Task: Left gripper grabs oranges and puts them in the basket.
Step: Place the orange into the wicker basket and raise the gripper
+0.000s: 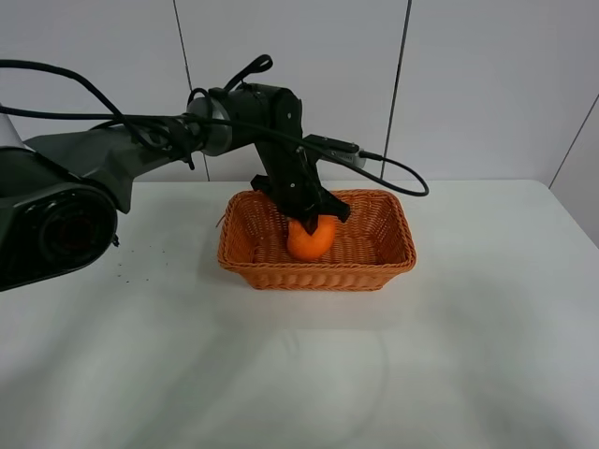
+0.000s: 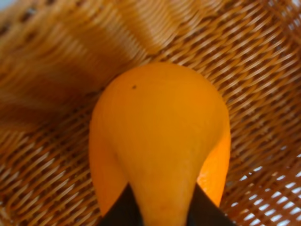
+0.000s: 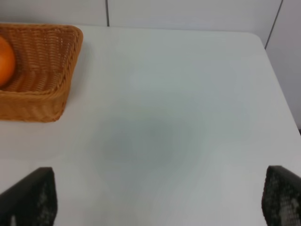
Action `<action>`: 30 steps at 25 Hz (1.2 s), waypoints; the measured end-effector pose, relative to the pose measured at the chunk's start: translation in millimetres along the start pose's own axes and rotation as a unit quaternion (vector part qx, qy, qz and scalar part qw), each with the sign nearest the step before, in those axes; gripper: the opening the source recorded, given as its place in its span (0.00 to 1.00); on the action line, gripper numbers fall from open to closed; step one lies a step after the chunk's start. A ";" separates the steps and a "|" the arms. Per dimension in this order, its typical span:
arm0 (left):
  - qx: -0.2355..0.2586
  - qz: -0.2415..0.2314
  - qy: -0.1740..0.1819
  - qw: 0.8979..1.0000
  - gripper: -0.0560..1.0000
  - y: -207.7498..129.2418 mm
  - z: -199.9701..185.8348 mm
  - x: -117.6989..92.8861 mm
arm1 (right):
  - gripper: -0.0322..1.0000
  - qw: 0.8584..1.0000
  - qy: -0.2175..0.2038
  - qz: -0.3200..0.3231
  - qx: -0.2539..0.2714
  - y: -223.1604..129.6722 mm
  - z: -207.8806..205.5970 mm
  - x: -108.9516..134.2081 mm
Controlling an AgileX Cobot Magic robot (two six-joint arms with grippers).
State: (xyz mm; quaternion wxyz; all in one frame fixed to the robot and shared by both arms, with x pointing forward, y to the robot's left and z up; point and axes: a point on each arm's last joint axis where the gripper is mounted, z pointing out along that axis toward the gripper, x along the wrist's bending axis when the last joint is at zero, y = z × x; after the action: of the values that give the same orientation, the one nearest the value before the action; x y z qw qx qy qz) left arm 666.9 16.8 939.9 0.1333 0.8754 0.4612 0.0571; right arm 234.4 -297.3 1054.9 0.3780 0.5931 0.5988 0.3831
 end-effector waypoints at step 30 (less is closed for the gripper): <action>-0.026 -0.011 -0.005 1.000 0.85 7.9 -94.2 12.1 | 0.70 1.000 0.000 0.000 0.000 0.0 0.0 0.0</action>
State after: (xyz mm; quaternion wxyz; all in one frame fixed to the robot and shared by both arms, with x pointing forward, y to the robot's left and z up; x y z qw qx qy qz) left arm 659.0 39.5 1032.1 0.1590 0.8667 0.4685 0.0633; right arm 234.4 -297.3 1054.9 0.3780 0.5931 0.5988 0.3831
